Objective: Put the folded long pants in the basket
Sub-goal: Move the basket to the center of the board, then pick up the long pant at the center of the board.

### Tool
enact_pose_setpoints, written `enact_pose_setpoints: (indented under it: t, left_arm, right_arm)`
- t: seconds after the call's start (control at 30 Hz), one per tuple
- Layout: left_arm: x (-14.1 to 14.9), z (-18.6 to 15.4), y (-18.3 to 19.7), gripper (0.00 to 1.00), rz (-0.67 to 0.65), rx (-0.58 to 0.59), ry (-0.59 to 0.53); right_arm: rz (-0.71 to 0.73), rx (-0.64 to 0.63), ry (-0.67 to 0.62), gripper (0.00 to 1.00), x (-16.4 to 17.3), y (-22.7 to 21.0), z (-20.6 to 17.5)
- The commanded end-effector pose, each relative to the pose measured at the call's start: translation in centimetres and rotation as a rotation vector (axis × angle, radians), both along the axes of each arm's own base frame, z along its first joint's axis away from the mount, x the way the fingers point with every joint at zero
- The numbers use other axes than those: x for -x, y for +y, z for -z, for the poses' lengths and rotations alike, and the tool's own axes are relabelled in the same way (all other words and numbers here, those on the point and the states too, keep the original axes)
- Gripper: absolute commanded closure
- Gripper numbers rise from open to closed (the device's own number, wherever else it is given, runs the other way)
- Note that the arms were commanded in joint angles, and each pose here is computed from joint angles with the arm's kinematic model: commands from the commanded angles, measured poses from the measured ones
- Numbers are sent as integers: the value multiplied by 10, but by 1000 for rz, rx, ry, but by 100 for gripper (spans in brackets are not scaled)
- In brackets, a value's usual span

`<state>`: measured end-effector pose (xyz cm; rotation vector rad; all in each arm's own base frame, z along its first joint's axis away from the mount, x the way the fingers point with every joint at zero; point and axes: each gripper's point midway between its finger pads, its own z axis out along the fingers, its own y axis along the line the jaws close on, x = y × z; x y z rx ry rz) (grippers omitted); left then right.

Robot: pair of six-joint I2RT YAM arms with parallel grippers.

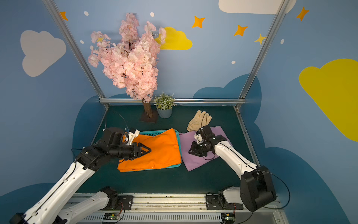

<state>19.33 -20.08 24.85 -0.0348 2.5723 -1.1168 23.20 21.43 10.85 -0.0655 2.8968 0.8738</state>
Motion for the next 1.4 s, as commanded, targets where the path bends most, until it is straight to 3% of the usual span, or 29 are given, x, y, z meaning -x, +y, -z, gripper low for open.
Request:
enact_pose_setpoints:
  t: [0.0,0.27,0.37,0.5,0.67,0.73,0.87,0.93,1.07,1.2,1.37]
  left_arm:
    - [-19,-6,3,47,-85,-68,-71]
    - [-31,-8,18,46,-164,-156,-101]
    - [-33,-9,18,45,-157,-173,-90]
    - [-35,0,-3,46,-105,-136,-34]
    - [-43,16,-57,42,-14,-143,-20]
    - [-49,36,-85,38,9,-181,10]
    - [-57,93,-131,31,43,-265,109]
    - [-61,132,-144,31,32,-358,146]
    - [-64,185,-162,31,27,-403,233]
    - [-75,208,-166,31,19,-392,190]
    - [-88,230,-172,33,15,-350,219]
  right_arm:
    - [-61,-76,-12,75,-1,59,-13]
    - [-377,-141,-60,75,24,202,-43]
    - [-378,-103,-39,76,15,201,-41]
    - [-221,-75,-96,68,-35,127,-43]
    - [34,-96,-138,49,-101,-4,-59]
    - [184,-84,-142,41,-122,-60,-56]
    - [445,-55,-87,39,-143,-149,-41]
    - [508,-102,-86,38,-148,-172,-39]
    - [542,-115,-81,38,-152,-197,-33]
    - [589,-133,-58,38,-150,-218,-27]
    - [628,-155,-35,37,-150,-233,-15]
